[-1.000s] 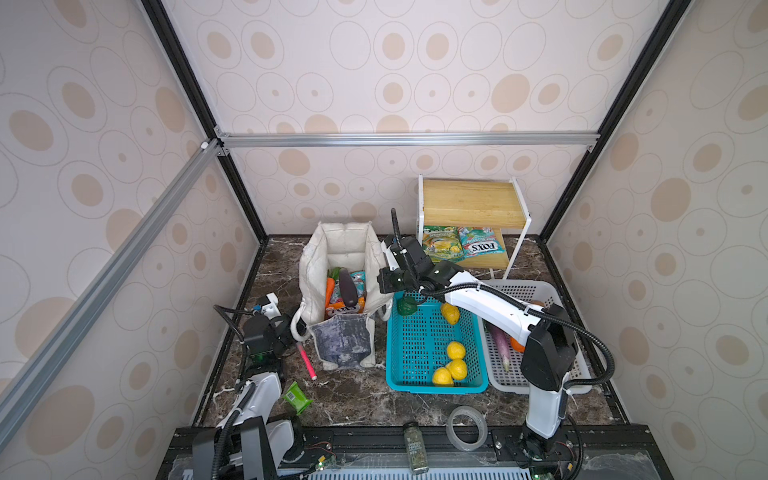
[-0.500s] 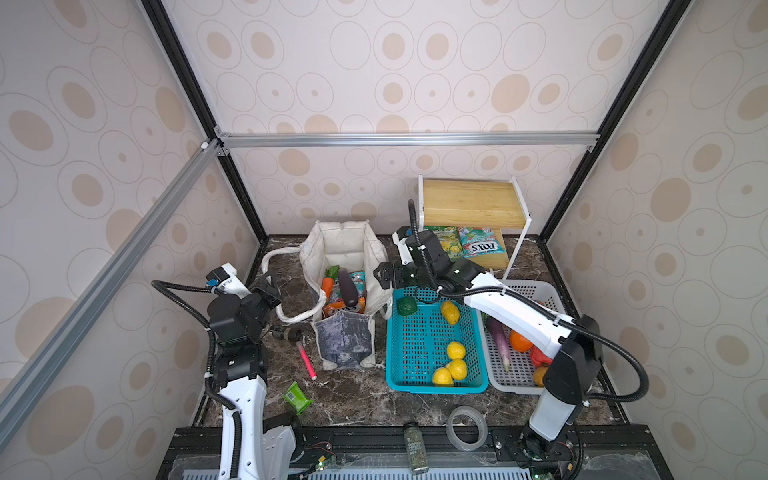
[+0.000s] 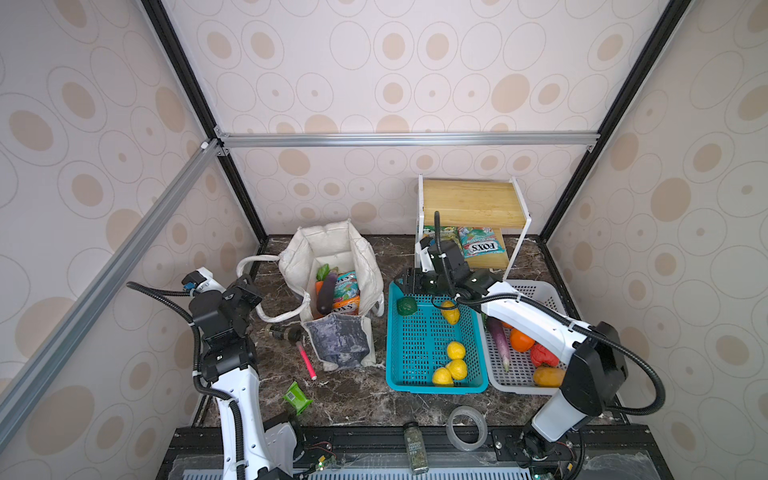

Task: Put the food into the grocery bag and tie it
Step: 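Grasp the other tote handle with the right gripper while the left holds its handle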

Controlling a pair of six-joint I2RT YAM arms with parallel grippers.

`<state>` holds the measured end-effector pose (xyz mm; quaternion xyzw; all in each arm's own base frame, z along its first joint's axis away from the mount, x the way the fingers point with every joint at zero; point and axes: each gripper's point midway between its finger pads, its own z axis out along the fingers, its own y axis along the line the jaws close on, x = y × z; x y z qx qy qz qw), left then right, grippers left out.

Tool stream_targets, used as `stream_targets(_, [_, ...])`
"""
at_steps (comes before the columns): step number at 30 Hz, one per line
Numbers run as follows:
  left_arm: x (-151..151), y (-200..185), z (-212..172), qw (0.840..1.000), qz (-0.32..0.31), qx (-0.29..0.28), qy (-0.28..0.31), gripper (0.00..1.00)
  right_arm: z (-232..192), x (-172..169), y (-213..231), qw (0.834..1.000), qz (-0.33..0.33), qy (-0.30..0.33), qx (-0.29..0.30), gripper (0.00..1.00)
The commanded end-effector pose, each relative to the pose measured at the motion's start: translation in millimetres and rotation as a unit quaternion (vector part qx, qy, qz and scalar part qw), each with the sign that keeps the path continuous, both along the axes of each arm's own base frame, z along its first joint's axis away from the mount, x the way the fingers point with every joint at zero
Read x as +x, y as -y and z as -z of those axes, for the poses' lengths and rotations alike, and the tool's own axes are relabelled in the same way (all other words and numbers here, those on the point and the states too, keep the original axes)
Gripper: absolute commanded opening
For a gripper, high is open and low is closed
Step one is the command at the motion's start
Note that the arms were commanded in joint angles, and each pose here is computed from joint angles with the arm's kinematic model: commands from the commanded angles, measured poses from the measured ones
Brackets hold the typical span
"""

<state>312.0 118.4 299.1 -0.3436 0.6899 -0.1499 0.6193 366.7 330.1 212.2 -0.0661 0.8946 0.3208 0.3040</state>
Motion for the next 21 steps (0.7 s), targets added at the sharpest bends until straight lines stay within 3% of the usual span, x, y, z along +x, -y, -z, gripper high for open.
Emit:
stream_targets(1, [1,-6,-27,0.999,-0.004,0.027,0.027,0.0,2,-3,-28,0.999,-0.025,-0.023,0.042,0.61])
stream_targets(4, [0,-11,-23,0.999,-0.01,0.032,0.02,0.0,8,-1,-47,0.996,-0.041,-0.032,0.068,0.54])
stream_targets(21, [8,-26,-10,0.999,-0.018,0.029,0.009,0.0,66,27,-102,0.992,-0.053,-0.071,0.093,0.51])
